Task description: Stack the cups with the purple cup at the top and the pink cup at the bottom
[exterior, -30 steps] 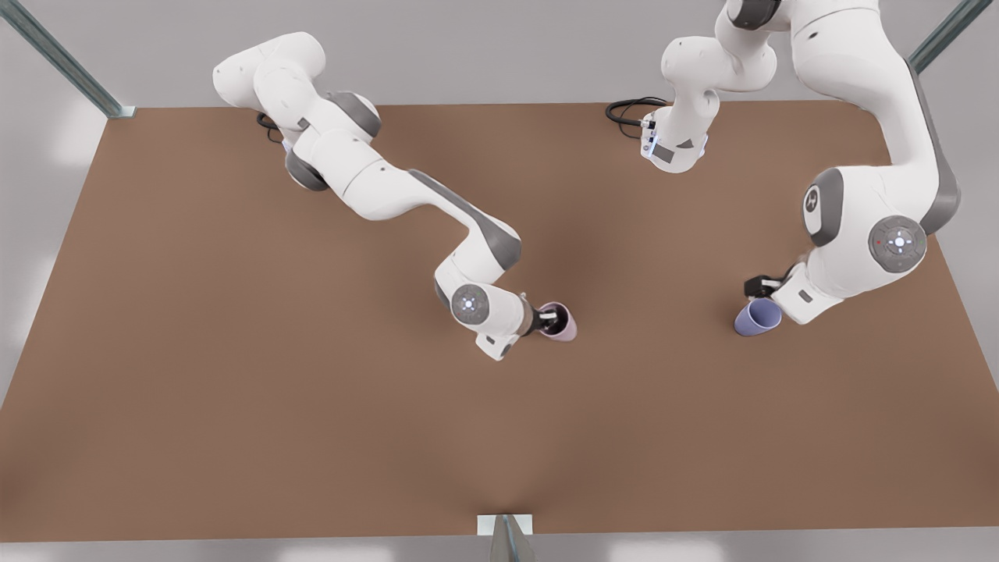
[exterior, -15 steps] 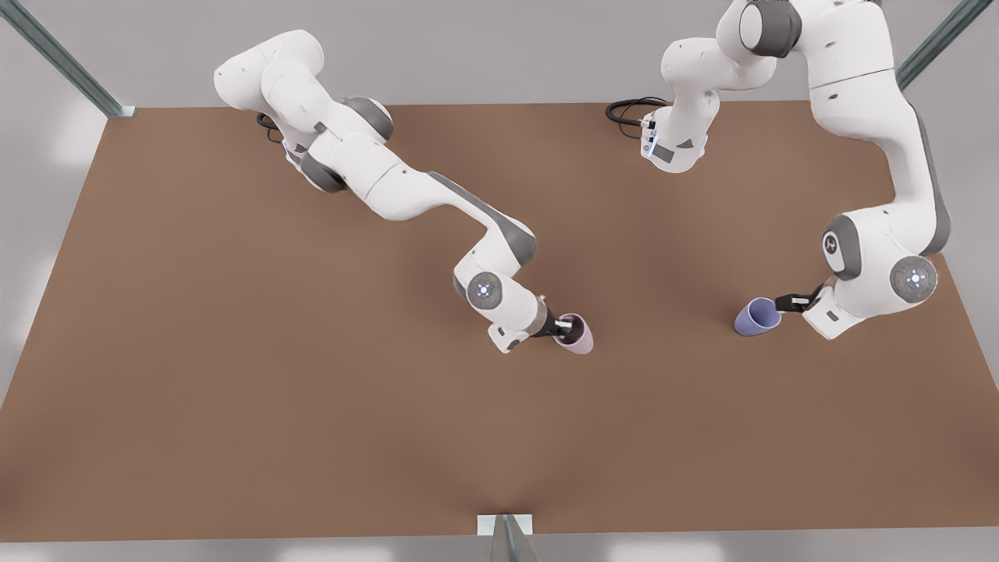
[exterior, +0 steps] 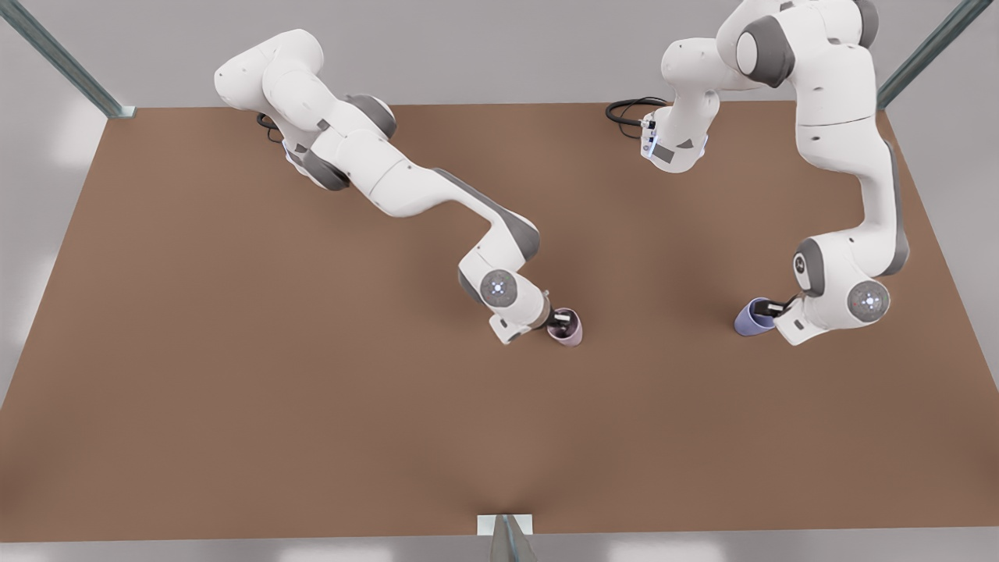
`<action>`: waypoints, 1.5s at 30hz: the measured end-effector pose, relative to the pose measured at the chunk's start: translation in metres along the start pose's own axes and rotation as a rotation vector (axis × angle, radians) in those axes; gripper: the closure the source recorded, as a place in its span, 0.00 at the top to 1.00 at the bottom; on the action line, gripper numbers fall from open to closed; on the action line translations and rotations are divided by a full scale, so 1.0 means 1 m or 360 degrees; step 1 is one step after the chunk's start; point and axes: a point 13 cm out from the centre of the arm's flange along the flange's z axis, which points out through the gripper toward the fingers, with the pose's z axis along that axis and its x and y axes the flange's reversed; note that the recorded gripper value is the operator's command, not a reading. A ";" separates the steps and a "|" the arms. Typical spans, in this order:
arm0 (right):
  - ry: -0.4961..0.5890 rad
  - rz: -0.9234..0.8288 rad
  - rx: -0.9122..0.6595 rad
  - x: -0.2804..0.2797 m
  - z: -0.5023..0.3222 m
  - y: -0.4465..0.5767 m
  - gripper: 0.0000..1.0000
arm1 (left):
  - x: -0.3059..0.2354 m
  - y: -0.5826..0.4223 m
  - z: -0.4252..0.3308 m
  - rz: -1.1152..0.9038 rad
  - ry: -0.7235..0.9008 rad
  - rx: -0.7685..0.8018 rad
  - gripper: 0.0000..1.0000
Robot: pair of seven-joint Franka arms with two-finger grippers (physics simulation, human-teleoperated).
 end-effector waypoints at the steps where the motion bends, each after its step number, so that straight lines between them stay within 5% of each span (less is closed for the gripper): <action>1: 0.0001 0.0002 0.0000 0.002 0.000 0.002 1.00 | 0.000 0.000 0.003 0.0008 0.0006 -0.0001 0.99; 2: 0.0001 0.0006 0.0000 0.004 0.000 0.003 1.00 | -0.001 0.000 0.005 0.0015 0.0009 -0.0001 0.62; 3: 0.0002 0.0005 0.0000 0.008 0.000 0.005 1.00 | -0.001 0.000 0.006 0.0021 0.0009 -0.0003 0.38; 6: 0.0008 -0.0003 -0.0001 0.022 0.005 0.013 1.00 | -0.003 -0.001 0.009 0.0025 0.0006 0.0003 0.25; 17: -0.0161 0.0015 0.0024 -0.007 -0.088 0.023 1.00 | -0.023 -0.005 -0.002 0.0025 -0.0077 0.0020 0.21; 22: -0.0492 0.0313 0.0274 -0.110 -0.388 -0.188 1.00 | -0.049 -0.057 -0.081 0.0152 -0.0246 -0.0024 0.21; 25: -0.0574 0.0466 0.0423 -0.101 -0.493 -0.315 1.00 | -0.058 -0.124 -0.121 0.0257 -0.0309 -0.0041 0.21; 30: -0.0497 0.0510 0.0460 -0.141 -0.543 -0.399 1.00 | -0.067 -0.201 -0.183 0.0297 -0.0389 -0.0026 0.21; 34: -0.0383 0.0299 0.0547 -0.136 -0.529 -0.394 1.00 | -0.066 -0.304 -0.216 0.0371 -0.0358 0.0004 0.21; 45: -0.0188 -0.0441 0.0636 -0.121 -0.526 -0.386 1.00 | -0.040 -0.368 -0.189 0.0077 -0.0152 0.0061 0.21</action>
